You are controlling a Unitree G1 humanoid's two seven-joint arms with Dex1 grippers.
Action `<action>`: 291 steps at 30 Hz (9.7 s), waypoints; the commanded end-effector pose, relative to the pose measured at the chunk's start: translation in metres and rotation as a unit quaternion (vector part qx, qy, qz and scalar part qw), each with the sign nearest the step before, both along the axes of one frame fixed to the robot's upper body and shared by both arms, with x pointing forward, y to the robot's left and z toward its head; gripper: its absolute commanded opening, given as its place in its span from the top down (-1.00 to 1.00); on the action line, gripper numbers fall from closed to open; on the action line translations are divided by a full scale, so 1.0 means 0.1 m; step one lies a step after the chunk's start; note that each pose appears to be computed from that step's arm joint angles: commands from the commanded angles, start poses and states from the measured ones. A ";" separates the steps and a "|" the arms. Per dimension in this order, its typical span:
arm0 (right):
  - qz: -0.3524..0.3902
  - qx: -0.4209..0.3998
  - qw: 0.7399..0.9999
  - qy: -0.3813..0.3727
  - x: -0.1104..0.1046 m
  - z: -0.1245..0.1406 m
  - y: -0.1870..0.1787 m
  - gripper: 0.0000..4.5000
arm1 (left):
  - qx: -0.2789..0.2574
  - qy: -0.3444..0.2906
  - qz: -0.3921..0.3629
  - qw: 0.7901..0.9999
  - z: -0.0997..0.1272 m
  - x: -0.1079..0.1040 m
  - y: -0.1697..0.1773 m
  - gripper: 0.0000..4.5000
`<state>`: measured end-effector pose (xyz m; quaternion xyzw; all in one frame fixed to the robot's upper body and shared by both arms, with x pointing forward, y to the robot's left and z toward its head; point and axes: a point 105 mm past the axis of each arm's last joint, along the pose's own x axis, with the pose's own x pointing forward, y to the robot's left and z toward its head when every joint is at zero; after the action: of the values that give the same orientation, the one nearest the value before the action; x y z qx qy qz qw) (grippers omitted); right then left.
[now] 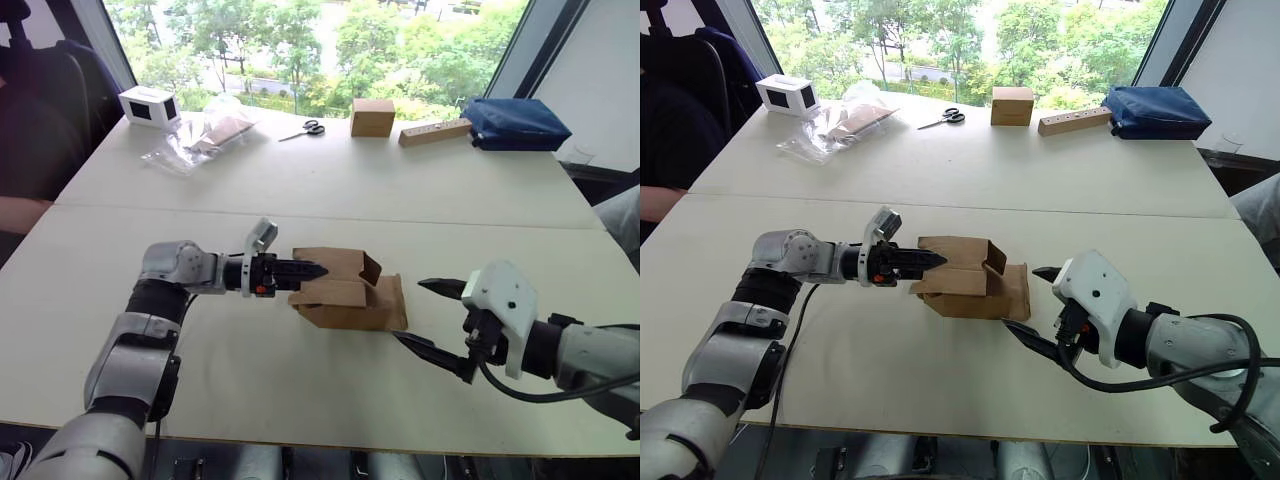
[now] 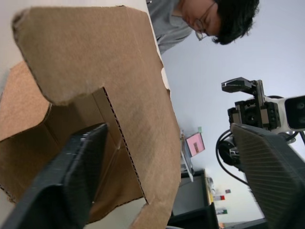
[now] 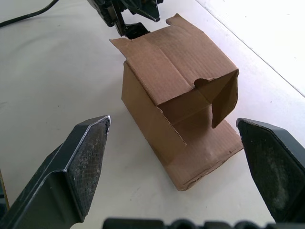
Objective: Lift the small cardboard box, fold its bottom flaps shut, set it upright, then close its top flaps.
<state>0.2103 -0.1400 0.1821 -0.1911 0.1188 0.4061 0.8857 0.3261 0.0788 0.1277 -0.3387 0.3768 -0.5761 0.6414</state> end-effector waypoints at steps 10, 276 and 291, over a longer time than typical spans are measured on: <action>-0.002 0.000 1.000 -0.009 -0.04 -0.06 0.02 -1.00 | -0.031 -0.007 -0.007 0.999 0.06 0.05 -0.17 0.99; 0.035 0.692 0.720 -0.034 0.80 1.16 0.28 0.18 | -0.150 -0.489 -0.040 0.858 2.05 -0.07 0.02 1.00; 0.034 0.694 0.717 -0.056 0.81 1.27 0.55 0.18 | -0.155 -0.487 -0.032 0.859 2.02 -0.04 -0.02 1.00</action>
<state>0.3040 -0.0905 0.2934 0.4548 -0.2274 0.3723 0.7764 0.3273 0.0769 0.3125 -0.1050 -0.0319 -0.7331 0.6712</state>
